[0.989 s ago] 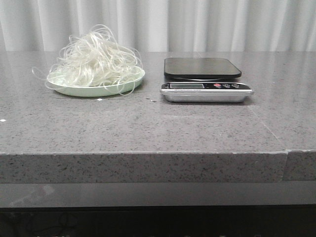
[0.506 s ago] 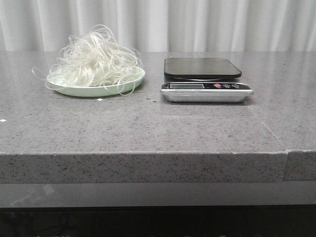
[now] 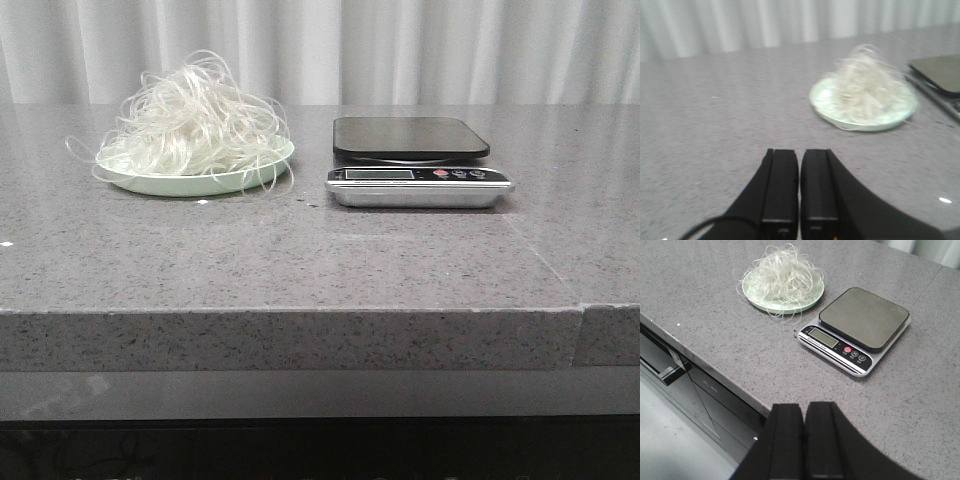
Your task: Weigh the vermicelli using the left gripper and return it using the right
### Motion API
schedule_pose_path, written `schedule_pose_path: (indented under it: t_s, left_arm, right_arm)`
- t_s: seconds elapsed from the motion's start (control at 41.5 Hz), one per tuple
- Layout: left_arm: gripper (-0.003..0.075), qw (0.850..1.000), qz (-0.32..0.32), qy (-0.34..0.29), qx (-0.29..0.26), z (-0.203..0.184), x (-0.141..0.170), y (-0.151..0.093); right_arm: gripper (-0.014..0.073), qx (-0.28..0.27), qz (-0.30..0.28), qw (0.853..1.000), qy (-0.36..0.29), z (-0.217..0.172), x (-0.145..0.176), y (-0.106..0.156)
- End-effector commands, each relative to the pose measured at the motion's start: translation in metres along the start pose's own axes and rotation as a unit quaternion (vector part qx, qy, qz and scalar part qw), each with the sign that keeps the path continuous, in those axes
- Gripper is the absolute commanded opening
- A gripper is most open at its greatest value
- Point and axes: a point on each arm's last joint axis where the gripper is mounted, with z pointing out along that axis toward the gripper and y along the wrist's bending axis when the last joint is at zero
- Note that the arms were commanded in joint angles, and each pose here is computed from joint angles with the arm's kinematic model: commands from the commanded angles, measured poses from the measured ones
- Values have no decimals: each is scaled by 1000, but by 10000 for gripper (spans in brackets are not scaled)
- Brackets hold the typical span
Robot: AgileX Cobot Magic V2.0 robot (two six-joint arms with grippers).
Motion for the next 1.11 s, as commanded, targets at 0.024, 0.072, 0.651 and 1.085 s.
schedule_pose_path:
  t_s: [0.024,0.072,0.651,1.085]
  left_arm:
    - [142,995,-15,-95,-36,-5,10,2]
    - [142,993,-23,-110,-43,-5,20,2]
    - [142,984,-26,-166,-62,8,71,2]
    - [142,984,-26,-166,-65,9,71,2]
  right_arm:
    - [159,6,-2,999,-42,-4,-11,-1]
    - [159,6,-2,999,-42,-4,-11,-1]
    - [159,6,-2,999,-42,-4,-11,-1]
    - [159,6,-2,999,-42,-4,-11,-1]
